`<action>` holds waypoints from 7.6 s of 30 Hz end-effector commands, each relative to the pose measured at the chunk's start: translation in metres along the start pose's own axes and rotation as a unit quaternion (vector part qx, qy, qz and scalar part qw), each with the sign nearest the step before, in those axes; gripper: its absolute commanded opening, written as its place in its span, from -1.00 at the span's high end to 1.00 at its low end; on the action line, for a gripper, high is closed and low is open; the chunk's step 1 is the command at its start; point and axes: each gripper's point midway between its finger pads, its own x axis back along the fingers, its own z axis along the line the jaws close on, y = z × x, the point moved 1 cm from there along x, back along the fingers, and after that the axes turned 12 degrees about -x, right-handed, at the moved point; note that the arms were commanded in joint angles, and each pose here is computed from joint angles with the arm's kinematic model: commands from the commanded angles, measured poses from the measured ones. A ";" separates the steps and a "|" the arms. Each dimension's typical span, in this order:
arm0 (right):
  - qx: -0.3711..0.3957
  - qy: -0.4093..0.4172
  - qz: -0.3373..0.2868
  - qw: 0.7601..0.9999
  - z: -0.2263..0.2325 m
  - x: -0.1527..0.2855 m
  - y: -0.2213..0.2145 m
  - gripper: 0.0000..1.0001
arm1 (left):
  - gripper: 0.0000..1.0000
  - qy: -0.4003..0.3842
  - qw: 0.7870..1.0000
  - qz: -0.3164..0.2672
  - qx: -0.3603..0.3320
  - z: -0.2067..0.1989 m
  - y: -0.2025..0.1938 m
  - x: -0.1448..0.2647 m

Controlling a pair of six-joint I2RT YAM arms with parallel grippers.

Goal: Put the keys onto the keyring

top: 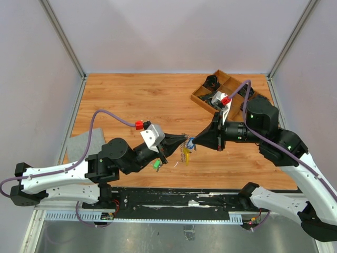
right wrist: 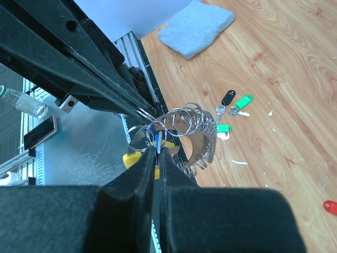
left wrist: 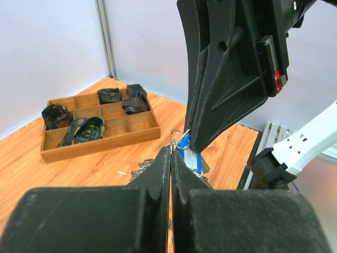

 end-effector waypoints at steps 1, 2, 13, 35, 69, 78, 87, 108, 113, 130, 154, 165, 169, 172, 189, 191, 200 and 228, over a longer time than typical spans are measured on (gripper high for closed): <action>0.023 -0.005 0.005 1.000 0.004 0.006 0.003 0.93 | 0.99 0.015 0.999 -0.039 0.011 0.009 0.022 0.004; 0.021 -0.005 0.011 1.000 0.004 0.006 0.001 0.93 | 0.99 0.014 0.999 -0.039 0.011 0.009 0.021 0.004; 0.001 -0.008 0.044 0.999 -0.003 -0.001 -0.011 0.92 | 0.99 0.009 0.999 -0.042 0.012 0.007 0.023 0.004; -0.024 0.020 0.076 0.997 0.001 -0.009 -0.020 0.87 | 0.99 0.003 0.999 -0.041 0.010 0.005 0.022 0.003; 0.276 0.177 -0.120 0.937 0.080 0.046 0.027 0.35 | 0.99 -0.149 0.976 -0.153 0.034 -0.038 0.086 0.017; 0.249 0.189 -0.091 0.946 0.074 0.035 0.017 0.36 | 0.99 -0.155 0.975 -0.154 0.030 -0.041 0.087 0.015; 0.234 0.199 -0.075 0.949 0.070 0.028 0.011 0.36 | 0.99 -0.158 0.975 -0.155 0.028 -0.042 0.087 0.016; 0.215 0.218 -0.055 0.950 0.069 0.021 0.004 0.54 | 0.99 -0.155 0.975 -0.156 0.027 -0.041 0.087 0.015; 0.215 0.215 -0.059 0.951 0.068 0.021 0.005 0.77 | 0.99 -0.156 0.975 -0.156 0.025 -0.042 0.086 0.014; 0.239 0.121 0.034 0.963 0.053 0.047 -0.007 0.99 | 0.31 -0.149 0.983 -0.109 0.014 -0.039 0.070 0.013; 0.192 -0.175 0.313 0.913 -0.052 0.059 -0.053 0.99 | 0.11 -0.101 0.995 -0.004 0.008 -0.032 0.013 -0.001; 0.197 -0.091 0.317 0.923 -0.024 0.044 -0.059 0.99 | -0.05 -0.106 0.994 0.010 -0.003 -0.040 0.002 -0.013; 0.205 -0.061 0.305 0.928 -0.012 0.038 -0.058 0.99 | -0.06 -0.115 0.993 0.018 -0.010 -0.043 -0.001 -0.017; 0.208 -0.039 0.288 0.934 -0.002 0.038 -0.055 0.99 | -0.02 -0.126 0.992 0.020 -0.011 -0.047 -0.003 -0.016; 0.219 0.004 0.259 0.941 0.018 0.038 -0.049 0.99 | 0.26 -0.176 0.983 0.047 -0.024 -0.067 -0.015 -0.024; 0.221 0.006 0.257 0.941 0.019 0.039 -0.049 0.99 | 0.27 -0.177 0.983 0.049 -0.025 -0.068 -0.016 -0.024; 0.223 0.000 0.252 0.942 0.018 0.038 -0.046 0.99 | 0.58 -0.176 0.983 0.051 -0.029 -0.068 -0.017 -0.025; 0.276 -0.002 -0.061 0.959 0.052 0.060 0.032 0.03 | 0.99 -0.130 0.987 -0.086 0.029 -0.042 0.048 -0.002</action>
